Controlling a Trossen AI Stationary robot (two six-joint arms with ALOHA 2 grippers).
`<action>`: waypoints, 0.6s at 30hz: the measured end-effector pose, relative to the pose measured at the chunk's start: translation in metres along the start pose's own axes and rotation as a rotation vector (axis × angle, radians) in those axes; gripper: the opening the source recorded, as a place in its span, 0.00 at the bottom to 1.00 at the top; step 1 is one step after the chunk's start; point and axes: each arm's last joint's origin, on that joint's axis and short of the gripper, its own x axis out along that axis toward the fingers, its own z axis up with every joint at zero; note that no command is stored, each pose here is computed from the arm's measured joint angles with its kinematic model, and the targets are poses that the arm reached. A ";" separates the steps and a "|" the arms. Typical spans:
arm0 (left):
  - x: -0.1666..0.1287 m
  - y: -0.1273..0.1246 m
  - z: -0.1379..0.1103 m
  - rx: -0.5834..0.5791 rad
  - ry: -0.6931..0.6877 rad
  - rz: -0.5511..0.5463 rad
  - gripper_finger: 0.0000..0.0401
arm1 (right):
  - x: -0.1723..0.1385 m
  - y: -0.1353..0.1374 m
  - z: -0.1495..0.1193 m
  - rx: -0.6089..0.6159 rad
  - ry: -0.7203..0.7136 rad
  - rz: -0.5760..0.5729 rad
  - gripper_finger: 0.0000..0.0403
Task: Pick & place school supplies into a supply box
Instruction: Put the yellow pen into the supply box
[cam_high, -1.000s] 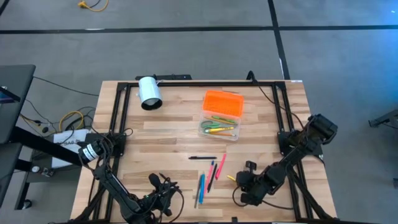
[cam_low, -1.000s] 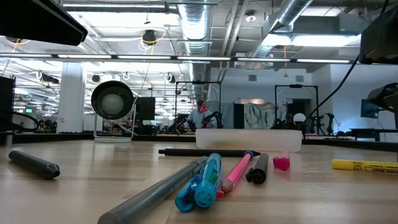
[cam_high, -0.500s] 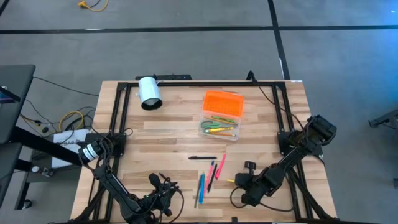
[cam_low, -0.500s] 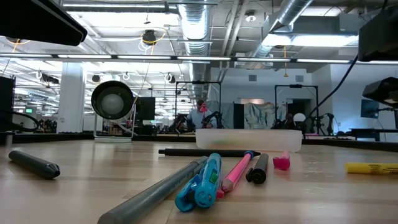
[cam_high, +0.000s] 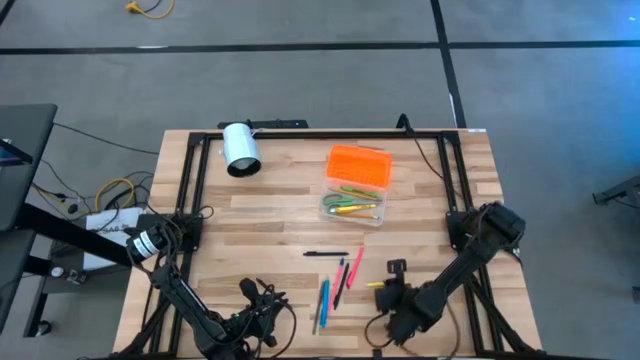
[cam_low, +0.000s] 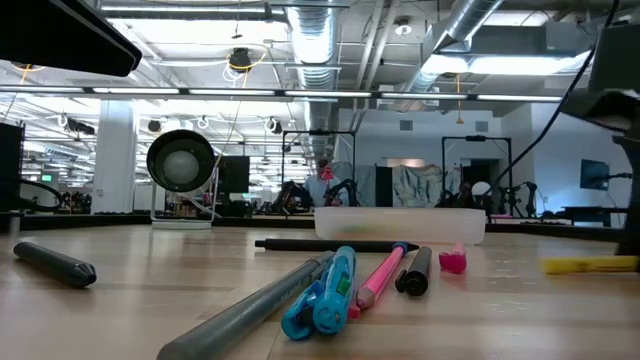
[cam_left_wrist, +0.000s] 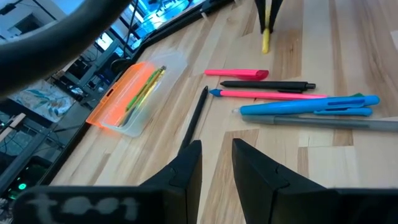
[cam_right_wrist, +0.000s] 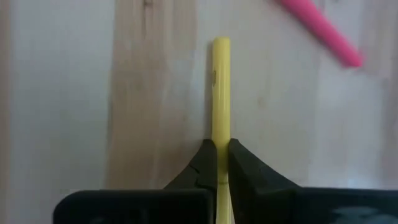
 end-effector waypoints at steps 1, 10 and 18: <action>0.000 0.000 0.000 0.000 0.000 0.000 0.20 | 0.002 0.003 0.004 -0.028 0.019 -0.043 0.00; 0.000 0.000 0.000 -0.004 -0.001 0.001 0.20 | 0.004 0.014 0.028 -0.140 0.066 -0.336 0.02; 0.000 0.000 0.000 -0.003 0.000 0.000 0.20 | -0.016 0.001 0.035 -0.027 0.011 -0.300 0.01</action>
